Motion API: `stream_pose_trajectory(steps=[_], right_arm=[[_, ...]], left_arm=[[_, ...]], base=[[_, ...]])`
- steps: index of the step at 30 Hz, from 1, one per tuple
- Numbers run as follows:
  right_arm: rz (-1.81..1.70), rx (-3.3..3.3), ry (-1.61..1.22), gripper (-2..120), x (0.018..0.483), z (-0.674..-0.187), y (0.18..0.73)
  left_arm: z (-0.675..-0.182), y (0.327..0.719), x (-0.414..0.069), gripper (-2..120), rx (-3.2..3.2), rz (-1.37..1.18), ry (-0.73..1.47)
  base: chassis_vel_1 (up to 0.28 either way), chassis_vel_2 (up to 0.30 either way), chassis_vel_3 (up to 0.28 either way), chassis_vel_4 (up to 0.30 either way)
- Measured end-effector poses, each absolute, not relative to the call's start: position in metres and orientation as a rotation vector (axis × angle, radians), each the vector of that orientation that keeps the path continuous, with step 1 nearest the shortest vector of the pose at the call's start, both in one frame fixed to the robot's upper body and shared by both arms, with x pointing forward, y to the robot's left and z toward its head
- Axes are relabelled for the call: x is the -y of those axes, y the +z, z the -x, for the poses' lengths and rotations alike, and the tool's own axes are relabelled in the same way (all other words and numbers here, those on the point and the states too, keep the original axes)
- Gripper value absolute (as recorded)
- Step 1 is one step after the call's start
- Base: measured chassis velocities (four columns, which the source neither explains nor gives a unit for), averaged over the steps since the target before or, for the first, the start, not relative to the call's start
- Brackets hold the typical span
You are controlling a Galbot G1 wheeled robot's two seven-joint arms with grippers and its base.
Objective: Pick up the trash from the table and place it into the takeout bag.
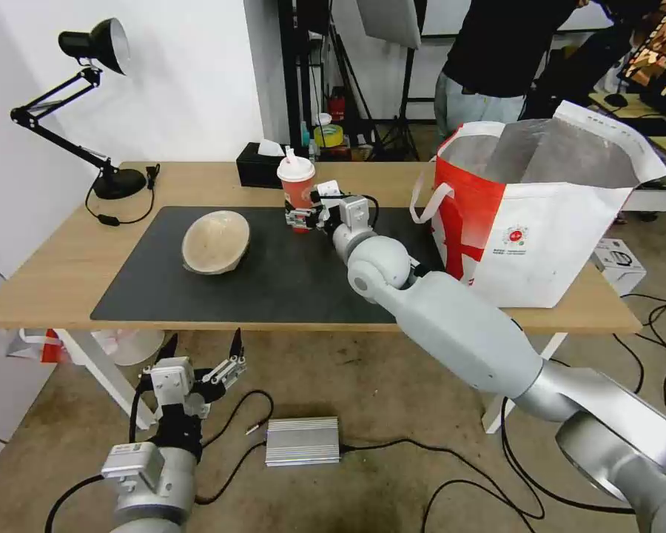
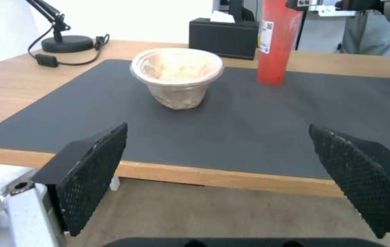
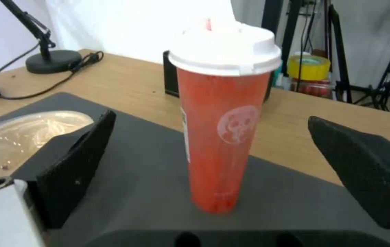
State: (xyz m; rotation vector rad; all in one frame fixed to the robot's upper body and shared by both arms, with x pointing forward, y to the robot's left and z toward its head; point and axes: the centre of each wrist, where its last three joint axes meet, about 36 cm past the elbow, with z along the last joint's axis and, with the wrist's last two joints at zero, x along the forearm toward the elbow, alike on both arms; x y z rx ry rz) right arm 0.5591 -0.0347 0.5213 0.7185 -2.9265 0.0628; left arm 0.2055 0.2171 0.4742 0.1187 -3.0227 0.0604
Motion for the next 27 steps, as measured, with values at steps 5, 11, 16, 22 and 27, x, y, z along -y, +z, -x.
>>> stream_pose_trajectory(steps=[5,11,16,22,27], right_arm=[[-0.72,2.933,0.059,100,0.031,-0.562,0.524],[-0.726,2.935,0.052,100,0.025,-0.565,0.526],[-0.719,2.939,0.058,100,0.023,-0.568,0.524],[-0.712,2.941,0.045,100,0.022,-0.573,0.523],[-0.705,2.941,0.046,100,0.022,-0.575,0.522]], left_arm=[[-0.205,0.474,-0.217,98,3.022,-0.119,0.06],[-0.205,0.474,-0.217,98,3.022,-0.12,0.059],[-0.205,0.474,-0.217,98,3.022,-0.121,0.059],[-0.205,0.475,-0.217,98,3.021,-0.119,0.059],[-0.204,0.475,-0.217,98,3.02,-0.12,0.059]], base=[[0.0,0.0,0.0,0.0],[0.0,0.0,0.0,0.0],[0.0,0.0,0.0,0.0],[0.0,0.0,0.0,0.0],[0.0,0.0,0.0,0.0]])
